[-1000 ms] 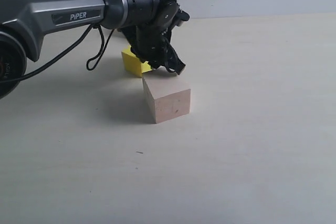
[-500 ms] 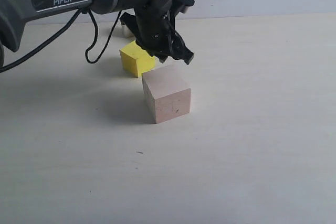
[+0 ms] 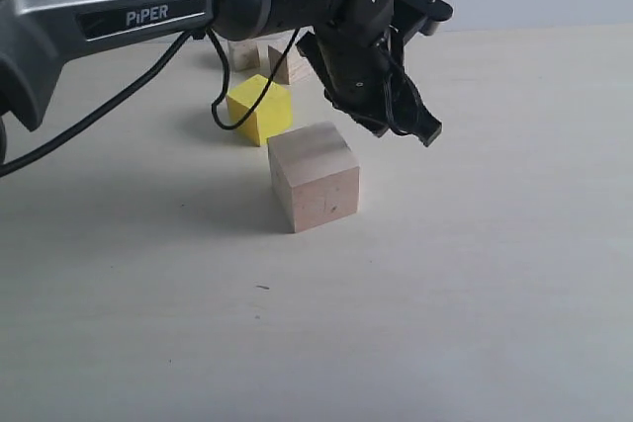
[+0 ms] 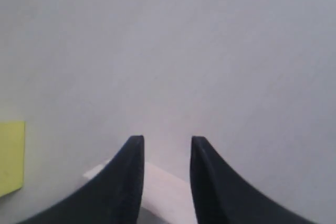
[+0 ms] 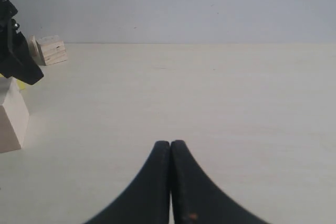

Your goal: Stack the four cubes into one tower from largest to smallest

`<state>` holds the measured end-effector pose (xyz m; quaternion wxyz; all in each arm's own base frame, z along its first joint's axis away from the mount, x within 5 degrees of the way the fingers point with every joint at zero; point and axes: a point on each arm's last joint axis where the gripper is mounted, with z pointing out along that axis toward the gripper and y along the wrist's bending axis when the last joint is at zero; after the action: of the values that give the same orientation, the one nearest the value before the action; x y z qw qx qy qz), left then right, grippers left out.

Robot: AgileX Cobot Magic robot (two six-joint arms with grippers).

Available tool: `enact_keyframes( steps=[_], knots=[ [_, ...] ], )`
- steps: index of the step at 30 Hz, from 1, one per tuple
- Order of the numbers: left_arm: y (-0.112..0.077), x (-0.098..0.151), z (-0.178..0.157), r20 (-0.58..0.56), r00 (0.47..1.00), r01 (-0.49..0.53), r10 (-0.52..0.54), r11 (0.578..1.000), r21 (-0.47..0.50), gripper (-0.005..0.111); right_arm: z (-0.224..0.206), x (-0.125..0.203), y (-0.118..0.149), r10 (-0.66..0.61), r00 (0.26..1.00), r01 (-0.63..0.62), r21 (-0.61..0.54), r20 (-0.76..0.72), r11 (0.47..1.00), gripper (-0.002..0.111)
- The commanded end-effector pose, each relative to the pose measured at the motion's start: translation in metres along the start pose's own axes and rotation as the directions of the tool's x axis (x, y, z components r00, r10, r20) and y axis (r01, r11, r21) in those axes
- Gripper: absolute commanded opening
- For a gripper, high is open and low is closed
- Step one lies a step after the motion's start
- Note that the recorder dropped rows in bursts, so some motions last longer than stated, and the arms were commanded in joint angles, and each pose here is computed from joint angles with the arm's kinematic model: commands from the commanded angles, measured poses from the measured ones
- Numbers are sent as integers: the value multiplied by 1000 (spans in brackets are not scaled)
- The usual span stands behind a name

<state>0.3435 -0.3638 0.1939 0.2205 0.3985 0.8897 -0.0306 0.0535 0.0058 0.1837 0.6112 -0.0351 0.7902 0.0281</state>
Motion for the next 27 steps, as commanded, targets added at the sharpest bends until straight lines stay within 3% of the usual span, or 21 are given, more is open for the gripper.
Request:
enact_keyframes(
  steps=[1,16,27],
  knots=[
    [-1,9,9,-80,997,-14,14,1000,-1,31,0,1,0,2,1000,-2,5,7,1000,0],
    [0,30,15,-246,965,-91,86,996,-7,31,0,1,0,2,1000,-2,5,7,1000,0],
    [-4,31,3,-261,955,-134,140,990,40,31,0,1,0,2,1000,-2,5,7,1000,0]
  ],
)
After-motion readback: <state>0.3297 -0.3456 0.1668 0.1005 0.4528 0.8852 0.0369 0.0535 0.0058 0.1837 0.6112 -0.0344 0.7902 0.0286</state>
